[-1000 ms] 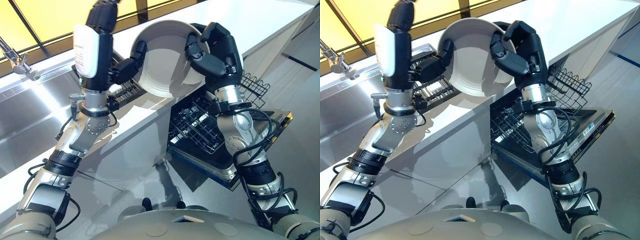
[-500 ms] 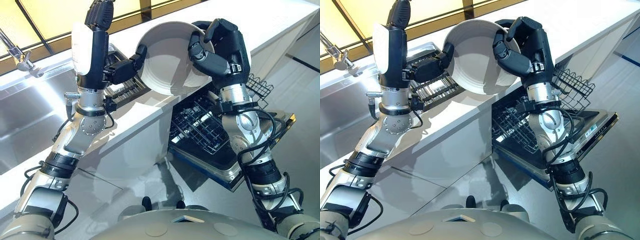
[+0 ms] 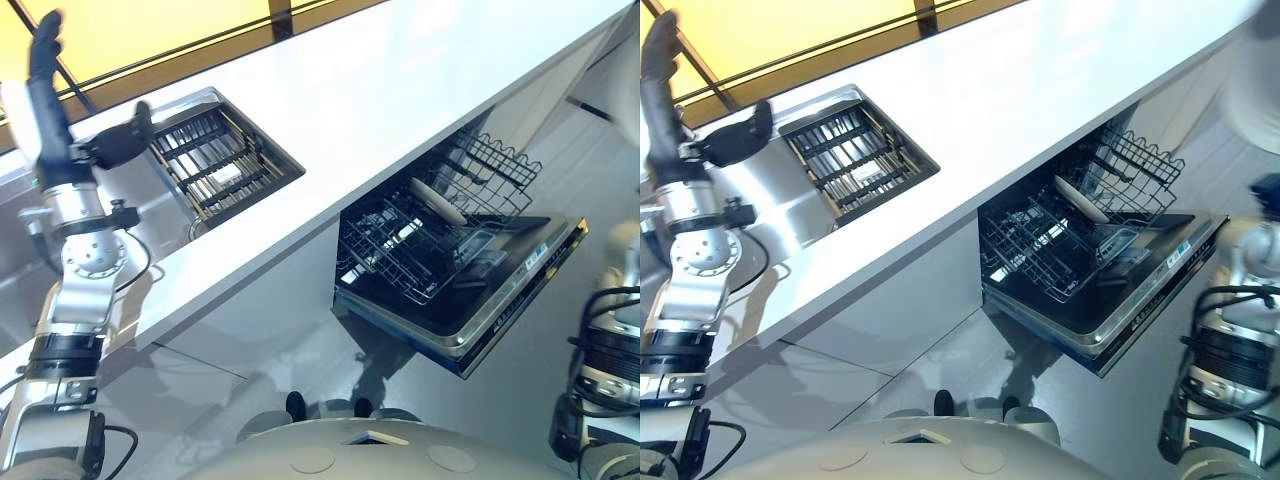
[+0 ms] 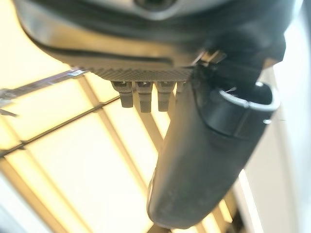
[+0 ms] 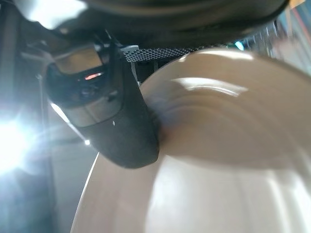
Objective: Pick up plates and place into dishwasher.
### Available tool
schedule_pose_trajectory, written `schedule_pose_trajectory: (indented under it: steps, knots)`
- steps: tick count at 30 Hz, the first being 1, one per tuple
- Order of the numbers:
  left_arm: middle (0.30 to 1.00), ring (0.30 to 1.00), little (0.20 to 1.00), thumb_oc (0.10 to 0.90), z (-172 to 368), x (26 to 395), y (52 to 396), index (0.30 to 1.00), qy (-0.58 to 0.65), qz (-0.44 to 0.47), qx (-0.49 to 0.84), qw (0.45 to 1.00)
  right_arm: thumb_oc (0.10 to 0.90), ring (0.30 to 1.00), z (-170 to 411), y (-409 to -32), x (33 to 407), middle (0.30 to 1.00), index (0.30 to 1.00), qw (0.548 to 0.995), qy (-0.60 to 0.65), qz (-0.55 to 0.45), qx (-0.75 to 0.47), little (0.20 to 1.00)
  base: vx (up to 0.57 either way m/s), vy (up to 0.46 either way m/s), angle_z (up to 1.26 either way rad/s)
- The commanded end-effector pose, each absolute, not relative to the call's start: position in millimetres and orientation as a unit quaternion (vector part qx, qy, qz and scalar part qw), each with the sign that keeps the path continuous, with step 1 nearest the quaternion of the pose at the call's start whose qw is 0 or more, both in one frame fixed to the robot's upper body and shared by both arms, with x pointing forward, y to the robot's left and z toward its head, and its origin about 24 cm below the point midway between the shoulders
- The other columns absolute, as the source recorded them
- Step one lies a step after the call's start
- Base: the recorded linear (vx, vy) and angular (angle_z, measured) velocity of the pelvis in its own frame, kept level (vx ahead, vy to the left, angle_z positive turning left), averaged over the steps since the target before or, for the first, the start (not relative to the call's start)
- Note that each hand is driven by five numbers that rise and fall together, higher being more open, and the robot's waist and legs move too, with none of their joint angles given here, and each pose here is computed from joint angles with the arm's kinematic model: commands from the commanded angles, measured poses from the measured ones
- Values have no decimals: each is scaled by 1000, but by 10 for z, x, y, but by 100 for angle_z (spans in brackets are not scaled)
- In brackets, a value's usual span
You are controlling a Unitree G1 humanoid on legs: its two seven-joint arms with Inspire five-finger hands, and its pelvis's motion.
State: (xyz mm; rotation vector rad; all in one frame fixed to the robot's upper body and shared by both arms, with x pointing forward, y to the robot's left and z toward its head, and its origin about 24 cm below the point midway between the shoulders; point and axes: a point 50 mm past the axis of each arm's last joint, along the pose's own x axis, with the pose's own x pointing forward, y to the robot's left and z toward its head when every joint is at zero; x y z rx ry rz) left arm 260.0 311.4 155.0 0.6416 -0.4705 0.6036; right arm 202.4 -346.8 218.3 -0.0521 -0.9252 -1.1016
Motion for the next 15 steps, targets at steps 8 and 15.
schedule_pose_trajectory:
  steps: [8, 15]
  knots:
    - [900, 900, 900, 800, 2053, 2659, 3032, 900, -328, 261, 321, 849, 100, 300, 2339, -3547, 2089, 300, 300, 719, -395, -510, -258, 200, 40, 8, 2]
    - [900, 900, 900, 800, 1979, 2682, 3135, 900, -291, 243, 282, 881, 100, 300, 1847, -3794, 2191, 300, 300, 761, -211, -471, -393, 200, 42, 8, 4]
